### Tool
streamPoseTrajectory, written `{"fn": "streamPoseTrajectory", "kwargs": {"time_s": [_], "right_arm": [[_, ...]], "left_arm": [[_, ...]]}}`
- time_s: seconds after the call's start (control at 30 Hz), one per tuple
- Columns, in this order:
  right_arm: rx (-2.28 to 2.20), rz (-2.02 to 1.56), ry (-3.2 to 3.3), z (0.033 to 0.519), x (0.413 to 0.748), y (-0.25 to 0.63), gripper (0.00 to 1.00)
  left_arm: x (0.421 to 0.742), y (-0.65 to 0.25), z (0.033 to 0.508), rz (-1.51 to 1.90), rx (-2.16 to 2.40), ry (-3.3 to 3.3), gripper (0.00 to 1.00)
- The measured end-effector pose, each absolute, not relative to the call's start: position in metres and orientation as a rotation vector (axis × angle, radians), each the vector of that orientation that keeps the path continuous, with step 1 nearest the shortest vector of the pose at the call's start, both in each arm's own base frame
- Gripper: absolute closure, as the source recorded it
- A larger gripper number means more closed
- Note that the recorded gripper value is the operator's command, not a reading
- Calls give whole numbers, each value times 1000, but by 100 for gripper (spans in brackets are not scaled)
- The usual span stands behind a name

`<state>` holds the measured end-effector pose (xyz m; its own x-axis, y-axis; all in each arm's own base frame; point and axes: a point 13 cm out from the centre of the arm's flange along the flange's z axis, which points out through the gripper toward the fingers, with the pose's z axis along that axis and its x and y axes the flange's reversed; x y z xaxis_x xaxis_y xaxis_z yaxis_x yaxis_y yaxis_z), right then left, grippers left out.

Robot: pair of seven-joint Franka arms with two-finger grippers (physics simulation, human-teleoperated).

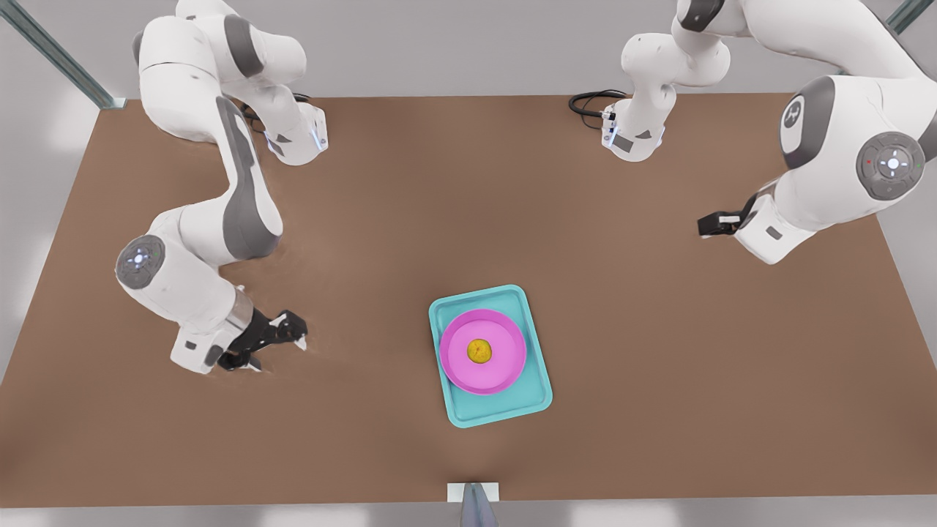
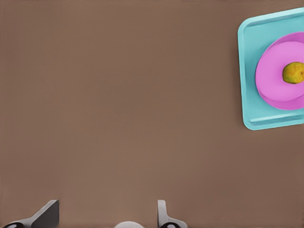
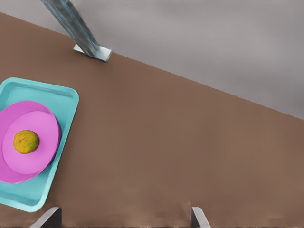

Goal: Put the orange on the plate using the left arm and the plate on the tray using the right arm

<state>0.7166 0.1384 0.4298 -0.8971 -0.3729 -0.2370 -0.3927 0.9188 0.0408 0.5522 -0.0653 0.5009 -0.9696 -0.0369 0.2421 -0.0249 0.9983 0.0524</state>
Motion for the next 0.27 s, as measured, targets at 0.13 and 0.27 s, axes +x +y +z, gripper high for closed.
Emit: {"fn": "streamPoseTrajectory", "kwargs": {"time_s": [0.13, 0.27], "right_arm": [[-419, -176, 2923, 566, 621, 0, 0], [-378, -253, 3060, 567, 572, -30, 0]], "left_arm": [[551, -65, 498, -75, 49, -2880, 0], [549, -65, 498, -76, 49, -2870, 0]]}}
